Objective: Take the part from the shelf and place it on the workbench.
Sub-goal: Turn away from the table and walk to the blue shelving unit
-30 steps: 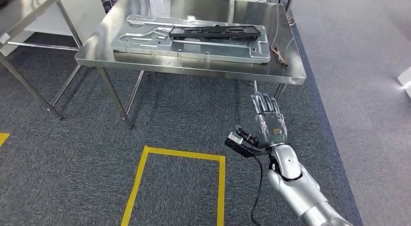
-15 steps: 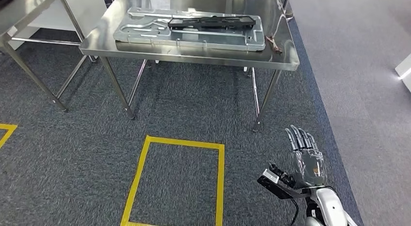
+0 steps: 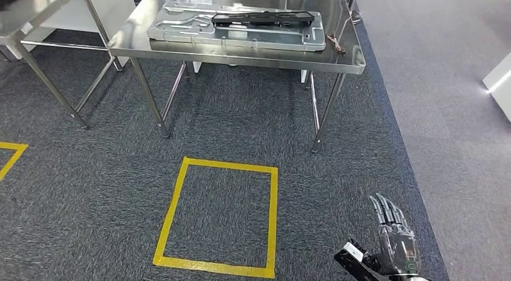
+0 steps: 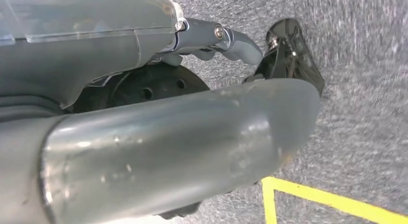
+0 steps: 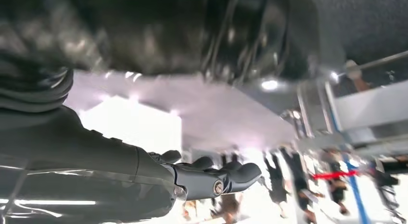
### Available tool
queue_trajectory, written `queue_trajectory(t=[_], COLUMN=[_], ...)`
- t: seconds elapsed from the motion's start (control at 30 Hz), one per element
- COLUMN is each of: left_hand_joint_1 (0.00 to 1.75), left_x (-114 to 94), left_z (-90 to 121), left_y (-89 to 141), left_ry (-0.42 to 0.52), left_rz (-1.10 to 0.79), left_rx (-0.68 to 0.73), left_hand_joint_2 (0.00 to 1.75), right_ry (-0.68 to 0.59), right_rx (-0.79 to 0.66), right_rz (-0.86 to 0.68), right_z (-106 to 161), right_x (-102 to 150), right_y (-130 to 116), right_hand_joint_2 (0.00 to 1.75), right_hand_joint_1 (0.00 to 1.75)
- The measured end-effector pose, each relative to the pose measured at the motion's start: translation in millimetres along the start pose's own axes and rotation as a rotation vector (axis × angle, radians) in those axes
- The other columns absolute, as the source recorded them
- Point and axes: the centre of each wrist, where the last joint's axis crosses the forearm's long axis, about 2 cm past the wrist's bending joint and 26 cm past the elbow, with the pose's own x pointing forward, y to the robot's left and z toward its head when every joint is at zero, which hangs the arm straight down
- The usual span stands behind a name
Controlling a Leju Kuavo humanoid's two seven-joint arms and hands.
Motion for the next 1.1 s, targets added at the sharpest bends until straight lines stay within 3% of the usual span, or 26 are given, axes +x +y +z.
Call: queue_trajectory(t=[0.17, 0.27, 0.43, 0.57, 0.7, 0.77, 0.83, 0.9, 1.1], left_hand_joint_1=[0.0, 0.0, 0.0, 0.0, 0.0, 0.0, 0.0, 0.0, 0.0], left_x=[2, 3, 3, 4, 5, 5, 6, 8, 12], left_z=[0, 0, 0, 0, 0, 0, 0, 0, -1], left_y=[-6, -9, -11, -12, -12, -13, -11, -8, -4], left_ry=[0.004, 0.006, 0.008, 0.02, 0.021, 0.02, 0.02, 0.03, 0.096], left_rz=[0.069, 0.084, 0.098, 0.118, 0.121, 0.12, 0.11, 0.097, 0.059], left_rx=[0.015, 0.013, 0.013, 0.028, 0.03, 0.033, 0.035, 0.034, 0.0], left_hand_joint_2=[0.0, 0.0, 0.0, 0.0, 0.0, 0.87, 1.75, 1.75, 1.75], right_ry=[0.128, 0.204, 0.275, 0.412, 0.45, 0.594, 0.937, 1.181, 1.433], right_rx=[0.065, 0.119, 0.169, 0.23, 0.247, 0.337, 0.581, 0.798, 1.058], right_rz=[-0.076, -0.109, -0.154, -0.231, -0.247, -0.285, -0.371, -0.436, -0.524], right_z=[2, 5, 8, 20, 24, 41, 75, 96, 113], right_x=[6, 17, 26, 26, 25, 21, 22, 30, 40], right_y=[73, 104, 129, 148, 152, 161, 175, 182, 187], right_hand_joint_2=[1.75, 1.75, 1.75, 1.75, 1.75, 1.75, 1.75, 1.75, 1.75], right_hand_joint_1=[0.0, 0.0, 0.0, 0.0, 0.0, 0.0, 0.0, 0.0, 0.0])
